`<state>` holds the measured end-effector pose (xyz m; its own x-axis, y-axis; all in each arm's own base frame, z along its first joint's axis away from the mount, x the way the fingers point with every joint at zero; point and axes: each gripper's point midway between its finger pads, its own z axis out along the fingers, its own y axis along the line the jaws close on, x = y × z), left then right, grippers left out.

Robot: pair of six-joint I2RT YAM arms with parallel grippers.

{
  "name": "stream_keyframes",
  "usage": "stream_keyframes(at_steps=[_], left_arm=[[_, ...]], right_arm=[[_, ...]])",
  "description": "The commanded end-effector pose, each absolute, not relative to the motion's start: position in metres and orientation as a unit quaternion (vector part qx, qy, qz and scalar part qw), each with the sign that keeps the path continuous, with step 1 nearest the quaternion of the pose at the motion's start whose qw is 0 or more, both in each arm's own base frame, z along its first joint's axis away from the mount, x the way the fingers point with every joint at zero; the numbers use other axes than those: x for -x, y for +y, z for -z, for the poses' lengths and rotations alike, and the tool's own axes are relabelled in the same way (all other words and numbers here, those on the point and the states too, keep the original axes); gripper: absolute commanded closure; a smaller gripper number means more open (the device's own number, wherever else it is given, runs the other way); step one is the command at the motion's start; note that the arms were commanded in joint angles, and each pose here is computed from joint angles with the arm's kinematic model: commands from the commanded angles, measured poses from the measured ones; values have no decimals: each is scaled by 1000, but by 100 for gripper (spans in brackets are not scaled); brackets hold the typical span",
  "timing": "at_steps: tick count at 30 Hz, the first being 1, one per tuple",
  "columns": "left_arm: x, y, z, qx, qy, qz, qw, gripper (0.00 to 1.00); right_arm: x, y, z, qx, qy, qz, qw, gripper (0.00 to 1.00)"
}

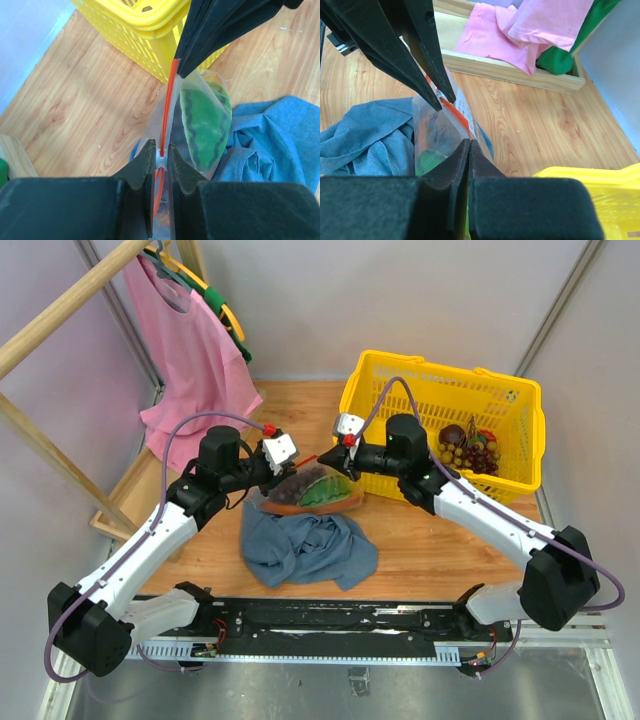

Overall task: Place the food in the zip-top bag and seal the zipper
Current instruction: Zip the zipper food storage bag at the center of the board.

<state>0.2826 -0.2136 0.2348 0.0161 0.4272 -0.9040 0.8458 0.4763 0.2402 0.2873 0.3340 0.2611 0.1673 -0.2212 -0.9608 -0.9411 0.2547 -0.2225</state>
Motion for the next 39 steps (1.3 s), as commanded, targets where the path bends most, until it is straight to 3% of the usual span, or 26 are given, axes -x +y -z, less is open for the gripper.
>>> stream_keyframes(at_steps=[1,6,13,17,24,28,32,39], left_arm=[[-285,-203,-226,-467,691,175,523,100],[-279,-210,-233,-482,675,195,524,100],[-274,-215,-235,-493,664,209,521,100],[-272,-216,-236,-497,660,213,522,100],[-271,-216,-239,-499,655,214,525,100],[-270,-217,-238,-500,654,217,524,100],[-272,-215,-237,-495,660,211,525,99],[-276,-210,-234,-486,668,198,528,82]], right_arm=[[-298,320,-295,495,540,-300,610,99],[-281,328,-292,529,524,-333,579,98],[-268,345,-286,581,496,-347,545,57],[-273,359,-276,595,492,-357,526,52],[-270,376,-257,627,485,-375,480,59],[-268,380,-253,631,482,-380,476,73],[-268,380,-257,628,480,-379,481,97],[-267,374,-263,620,482,-368,498,99]])
